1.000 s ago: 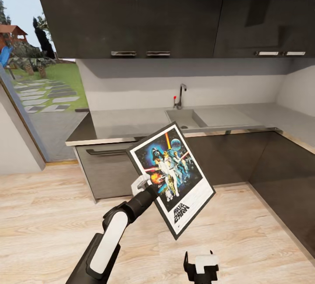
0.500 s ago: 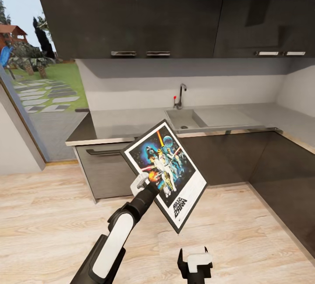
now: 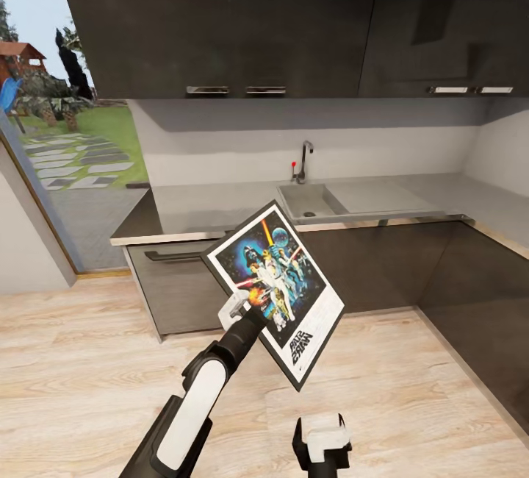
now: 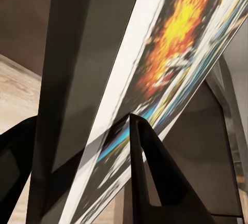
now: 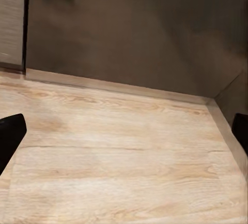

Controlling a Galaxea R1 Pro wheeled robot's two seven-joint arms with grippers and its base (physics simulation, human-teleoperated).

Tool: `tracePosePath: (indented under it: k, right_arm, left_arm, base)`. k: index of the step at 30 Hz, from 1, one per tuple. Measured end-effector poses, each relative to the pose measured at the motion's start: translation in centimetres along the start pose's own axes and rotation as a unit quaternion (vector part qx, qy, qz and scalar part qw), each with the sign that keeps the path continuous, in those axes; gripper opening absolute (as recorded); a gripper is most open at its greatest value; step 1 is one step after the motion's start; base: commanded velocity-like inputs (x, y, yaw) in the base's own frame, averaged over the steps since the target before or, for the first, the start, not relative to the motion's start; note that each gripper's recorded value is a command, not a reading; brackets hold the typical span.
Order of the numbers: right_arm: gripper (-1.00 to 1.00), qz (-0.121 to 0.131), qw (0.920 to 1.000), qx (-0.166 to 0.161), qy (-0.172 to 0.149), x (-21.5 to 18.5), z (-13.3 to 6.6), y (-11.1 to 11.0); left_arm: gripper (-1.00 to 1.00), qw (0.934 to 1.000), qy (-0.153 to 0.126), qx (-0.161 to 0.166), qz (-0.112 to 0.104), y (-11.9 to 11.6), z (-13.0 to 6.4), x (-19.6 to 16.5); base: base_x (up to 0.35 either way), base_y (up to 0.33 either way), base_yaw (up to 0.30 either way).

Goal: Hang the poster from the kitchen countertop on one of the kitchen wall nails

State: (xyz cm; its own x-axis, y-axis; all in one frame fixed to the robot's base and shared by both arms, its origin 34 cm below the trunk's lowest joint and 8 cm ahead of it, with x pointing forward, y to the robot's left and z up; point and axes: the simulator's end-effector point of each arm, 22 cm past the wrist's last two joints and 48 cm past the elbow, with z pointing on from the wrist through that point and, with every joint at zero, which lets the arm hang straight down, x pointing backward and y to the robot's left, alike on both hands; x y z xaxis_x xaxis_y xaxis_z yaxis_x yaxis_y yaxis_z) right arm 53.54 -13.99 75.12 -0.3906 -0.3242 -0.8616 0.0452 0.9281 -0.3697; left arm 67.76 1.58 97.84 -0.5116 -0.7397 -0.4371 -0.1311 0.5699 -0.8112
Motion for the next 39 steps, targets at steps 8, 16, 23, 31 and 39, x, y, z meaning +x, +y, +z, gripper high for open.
tracePosePath:
  k: [8, 16, 23, 31, 39]
  right_arm:
    - [1.00, 0.013, 0.9997, 0.016, -0.017, -3.7, 1.1, 0.7]
    - [1.00, 0.010, 0.9983, 0.031, -0.048, -7.7, 2.4, 0.4]
    - [1.00, 0.000, 0.9976, 0.038, -0.057, -9.0, 2.0, 0.6]
    - [1.00, -0.020, 0.9981, 0.026, -0.053, -7.7, 1.4, 1.1]
    - [1.00, -0.009, 0.9975, 0.015, -0.069, -8.2, 1.8, 1.1]
  left_arm:
    - [-1.00, 0.9996, -0.024, 0.002, 0.017, -1.4, -0.6, -0.6]
    - [-1.00, 0.9993, -0.032, -0.003, 0.019, -1.8, -0.9, -0.1]
    - [-1.00, 0.9991, -0.036, 0.007, 0.020, -2.8, -1.0, 0.7]
    - [-1.00, 0.9996, -0.005, 0.014, 0.022, -2.7, -0.7, 2.8]
    - [-1.00, 0.9987, 0.023, 0.031, 0.033, -3.2, -0.6, 4.6]
  base:
    - [0.000, 0.000, 0.000]
    - [0.000, 0.000, 0.000]
    - [0.000, 0.000, 0.000]
    - [0.000, 0.000, 0.000]
    - [0.000, 0.000, 0.000]
